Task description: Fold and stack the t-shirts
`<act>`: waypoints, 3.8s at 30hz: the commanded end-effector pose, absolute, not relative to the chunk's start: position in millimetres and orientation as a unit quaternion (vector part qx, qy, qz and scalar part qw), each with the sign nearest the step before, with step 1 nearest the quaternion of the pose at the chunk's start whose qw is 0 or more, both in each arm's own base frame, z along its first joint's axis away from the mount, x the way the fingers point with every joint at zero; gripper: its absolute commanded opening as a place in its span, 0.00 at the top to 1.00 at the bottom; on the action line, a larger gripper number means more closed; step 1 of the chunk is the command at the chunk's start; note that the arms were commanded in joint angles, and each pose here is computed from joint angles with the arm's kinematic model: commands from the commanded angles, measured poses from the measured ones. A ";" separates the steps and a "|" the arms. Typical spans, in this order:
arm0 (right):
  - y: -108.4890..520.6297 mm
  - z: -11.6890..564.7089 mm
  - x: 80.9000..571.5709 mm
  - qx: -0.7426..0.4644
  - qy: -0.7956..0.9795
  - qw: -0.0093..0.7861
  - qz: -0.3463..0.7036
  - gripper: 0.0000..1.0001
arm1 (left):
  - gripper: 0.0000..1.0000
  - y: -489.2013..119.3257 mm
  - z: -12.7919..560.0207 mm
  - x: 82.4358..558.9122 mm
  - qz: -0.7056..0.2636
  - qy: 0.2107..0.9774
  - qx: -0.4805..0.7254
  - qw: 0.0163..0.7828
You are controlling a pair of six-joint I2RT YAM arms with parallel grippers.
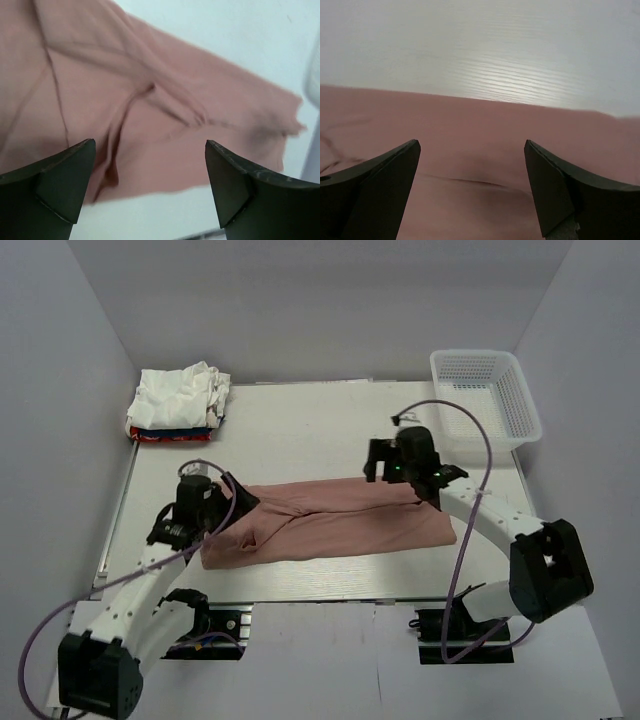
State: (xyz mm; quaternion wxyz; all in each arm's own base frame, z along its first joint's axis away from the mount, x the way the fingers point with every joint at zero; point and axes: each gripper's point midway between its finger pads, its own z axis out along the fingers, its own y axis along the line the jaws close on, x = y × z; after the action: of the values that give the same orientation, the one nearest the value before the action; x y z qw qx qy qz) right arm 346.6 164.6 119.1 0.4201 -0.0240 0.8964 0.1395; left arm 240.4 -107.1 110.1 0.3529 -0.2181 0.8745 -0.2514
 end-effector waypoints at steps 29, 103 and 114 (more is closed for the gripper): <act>493.3 75.3 294.1 -0.522 0.685 0.442 0.249 0.58 | 0.00 -70.3 4.1 320.9 -0.087 0.913 -0.320 0.237; 223.5 -16.8 119.3 -0.204 0.947 0.090 0.232 0.10 | 0.00 -308.3 -20.0 612.4 -0.331 0.889 -0.046 0.314; 278.7 3.3 109.3 -0.347 0.897 0.101 0.255 0.10 | 0.00 -321.0 1.1 627.6 -0.318 0.864 -0.047 0.388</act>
State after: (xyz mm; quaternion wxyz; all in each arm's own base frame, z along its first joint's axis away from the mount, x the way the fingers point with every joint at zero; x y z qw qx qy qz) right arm 151.5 310.6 32.7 0.2099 -0.3158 0.8748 0.3017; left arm 640.5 -335.3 56.0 0.4329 -0.0298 0.8233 -0.3658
